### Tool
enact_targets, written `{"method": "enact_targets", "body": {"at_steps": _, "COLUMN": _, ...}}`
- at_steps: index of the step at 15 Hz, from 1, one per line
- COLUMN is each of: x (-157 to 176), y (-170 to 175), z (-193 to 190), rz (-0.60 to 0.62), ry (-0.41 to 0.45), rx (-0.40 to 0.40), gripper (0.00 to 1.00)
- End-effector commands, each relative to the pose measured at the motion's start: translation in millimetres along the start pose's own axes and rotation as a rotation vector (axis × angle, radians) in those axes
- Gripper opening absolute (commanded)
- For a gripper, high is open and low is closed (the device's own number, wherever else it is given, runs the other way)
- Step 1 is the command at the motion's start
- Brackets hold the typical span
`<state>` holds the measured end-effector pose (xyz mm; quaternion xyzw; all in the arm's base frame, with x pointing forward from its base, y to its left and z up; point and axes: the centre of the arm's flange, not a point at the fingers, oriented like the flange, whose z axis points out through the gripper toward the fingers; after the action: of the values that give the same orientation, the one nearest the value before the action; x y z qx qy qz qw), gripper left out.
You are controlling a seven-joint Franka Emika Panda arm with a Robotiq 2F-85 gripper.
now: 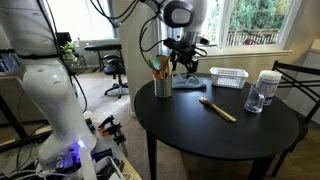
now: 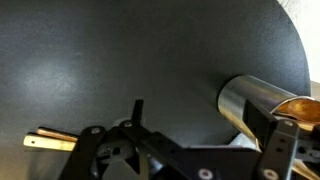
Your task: Put the wooden spoon into the metal bucket
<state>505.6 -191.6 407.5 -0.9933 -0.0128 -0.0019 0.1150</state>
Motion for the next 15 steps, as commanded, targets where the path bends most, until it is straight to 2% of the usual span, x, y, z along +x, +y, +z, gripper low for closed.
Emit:
{"method": "enact_targets", "body": {"at_steps": 1, "x": 4.0, "y": 2.7, "z": -1.6, "rz": 0.004, "ry": 0.004, "rx": -0.005, "gripper": 1.00}}
{"method": "enact_targets", "body": {"at_steps": 13, "x": 7.6, "y": 2.4, "z": -0.2, "rz": 0.002, "ry": 0.001, "rx": -0.006, "gripper": 1.00}}
{"method": "enact_targets", "body": {"at_steps": 15, "x": 19.6, "y": 13.3, "z": -15.6, "rz": 0.017, "ry": 0.046, "rx": 0.005, "gripper": 1.00}}
